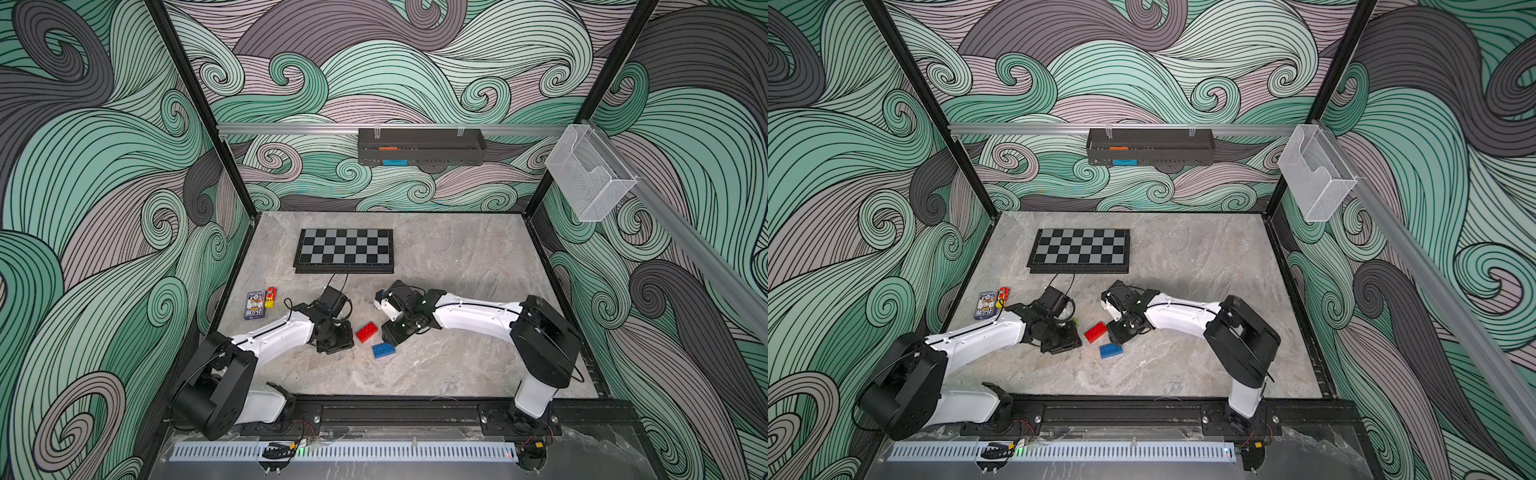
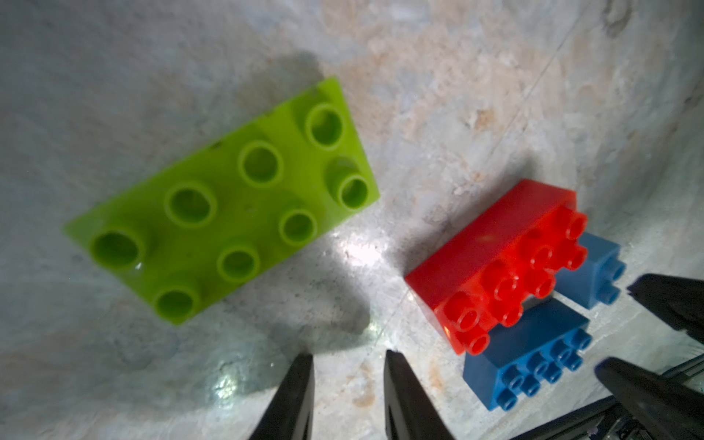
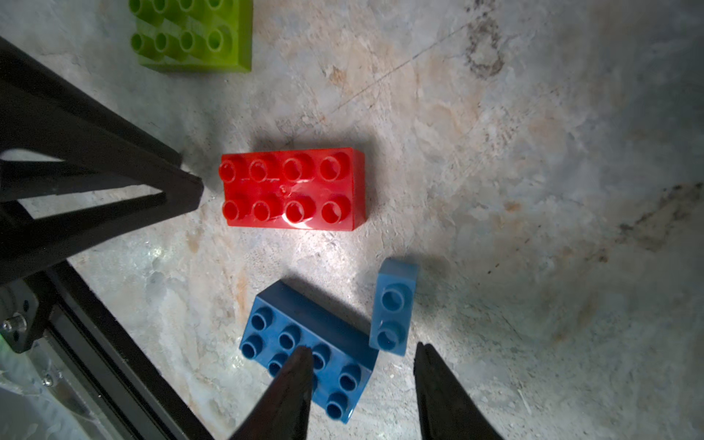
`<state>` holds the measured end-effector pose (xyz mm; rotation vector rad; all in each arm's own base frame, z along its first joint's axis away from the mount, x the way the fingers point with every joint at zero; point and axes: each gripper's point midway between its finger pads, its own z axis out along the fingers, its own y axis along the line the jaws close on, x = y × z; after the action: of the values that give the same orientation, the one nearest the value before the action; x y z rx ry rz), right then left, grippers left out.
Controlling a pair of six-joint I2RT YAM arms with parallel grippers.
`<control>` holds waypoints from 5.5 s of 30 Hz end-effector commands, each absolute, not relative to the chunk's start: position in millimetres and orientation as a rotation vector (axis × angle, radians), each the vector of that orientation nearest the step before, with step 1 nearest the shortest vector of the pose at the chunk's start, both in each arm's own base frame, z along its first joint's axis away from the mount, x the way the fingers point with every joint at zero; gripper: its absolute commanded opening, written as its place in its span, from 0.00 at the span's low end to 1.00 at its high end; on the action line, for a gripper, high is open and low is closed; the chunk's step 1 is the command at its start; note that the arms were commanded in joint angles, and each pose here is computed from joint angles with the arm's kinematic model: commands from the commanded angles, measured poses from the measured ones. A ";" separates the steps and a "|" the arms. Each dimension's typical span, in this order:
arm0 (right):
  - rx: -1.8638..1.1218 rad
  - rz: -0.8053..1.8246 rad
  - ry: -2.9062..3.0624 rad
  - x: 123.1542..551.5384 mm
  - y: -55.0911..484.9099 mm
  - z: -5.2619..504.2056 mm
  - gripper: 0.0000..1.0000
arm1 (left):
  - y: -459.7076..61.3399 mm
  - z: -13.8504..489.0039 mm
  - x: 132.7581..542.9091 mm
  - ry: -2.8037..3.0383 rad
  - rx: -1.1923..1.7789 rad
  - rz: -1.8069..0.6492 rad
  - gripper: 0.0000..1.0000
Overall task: Assemble the number 5 with lego
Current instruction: Pick up the lego brick from the center of the board, then adjust the lego brick at the center of the board, then assemble the lego brick with the lego brick.
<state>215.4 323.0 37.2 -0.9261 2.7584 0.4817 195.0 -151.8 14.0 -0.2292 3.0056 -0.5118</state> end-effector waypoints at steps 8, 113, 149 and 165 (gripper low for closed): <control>-0.964 0.367 2.776 221.6 321.0 26.9 0.33 | -145.8 5.9 195.4 3.024 -0.227 -0.435 0.35; -0.758 0.109 3.016 251.5 257.1 -18.0 0.13 | -171.0 10.4 201.2 3.026 0.077 -0.221 0.33; -0.542 0.295 2.856 273.9 261.2 69.5 0.33 | -166.9 32.2 206.0 2.986 0.090 -0.224 0.34; -0.587 0.444 2.807 243.1 242.3 93.5 0.41 | -160.0 58.3 189.1 2.993 0.125 -0.288 0.42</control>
<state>251.7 248.2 94.1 -0.5755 2.7941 0.4123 195.8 -162.0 50.5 0.0978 2.9761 -0.2724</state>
